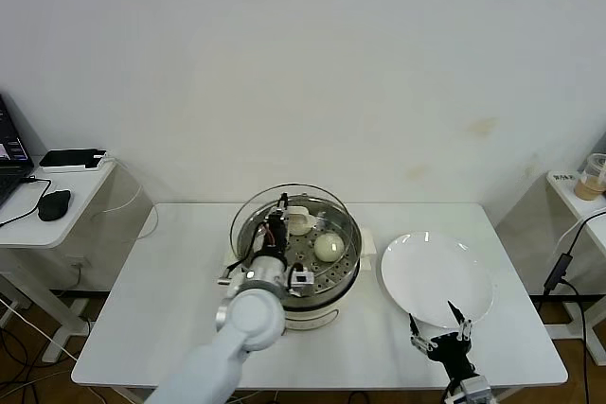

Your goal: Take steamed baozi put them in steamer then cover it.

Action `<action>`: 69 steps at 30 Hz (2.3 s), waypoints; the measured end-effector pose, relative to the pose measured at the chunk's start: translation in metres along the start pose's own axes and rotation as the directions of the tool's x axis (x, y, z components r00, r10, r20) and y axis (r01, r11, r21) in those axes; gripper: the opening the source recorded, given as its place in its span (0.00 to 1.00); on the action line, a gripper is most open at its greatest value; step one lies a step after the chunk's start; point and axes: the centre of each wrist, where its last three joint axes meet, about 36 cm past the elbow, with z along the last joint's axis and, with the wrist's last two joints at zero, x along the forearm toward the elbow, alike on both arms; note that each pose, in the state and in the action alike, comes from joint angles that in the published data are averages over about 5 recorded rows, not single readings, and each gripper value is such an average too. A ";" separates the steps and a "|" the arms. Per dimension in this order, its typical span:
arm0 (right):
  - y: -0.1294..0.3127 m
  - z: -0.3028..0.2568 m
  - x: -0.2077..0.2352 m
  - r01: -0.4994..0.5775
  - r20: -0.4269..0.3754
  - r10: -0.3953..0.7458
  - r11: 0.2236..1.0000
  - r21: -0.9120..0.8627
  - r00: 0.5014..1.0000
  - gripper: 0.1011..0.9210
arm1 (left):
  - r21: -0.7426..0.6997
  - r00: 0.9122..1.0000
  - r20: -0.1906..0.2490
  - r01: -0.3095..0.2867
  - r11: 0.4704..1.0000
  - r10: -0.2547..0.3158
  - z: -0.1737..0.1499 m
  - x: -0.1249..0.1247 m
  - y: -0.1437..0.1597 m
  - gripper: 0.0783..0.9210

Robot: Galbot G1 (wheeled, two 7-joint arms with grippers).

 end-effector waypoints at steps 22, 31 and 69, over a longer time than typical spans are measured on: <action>0.013 0.003 -0.003 0.031 -0.017 -0.031 0.999 0.025 0.999 0.88 | -0.058 0.999 -0.015 -0.043 0.997 0.042 -0.027 0.006 -0.011 0.08; 0.013 0.004 -0.003 0.039 -0.019 -0.038 0.999 0.032 0.999 0.88 | -0.060 0.998 -0.024 -0.052 0.997 0.051 -0.026 0.005 -0.011 0.08; 0.020 0.001 0.004 0.057 -0.037 -0.055 0.997 0.056 0.998 0.88 | -0.020 0.999 0.037 -0.007 1.000 0.008 0.010 0.064 0.006 0.88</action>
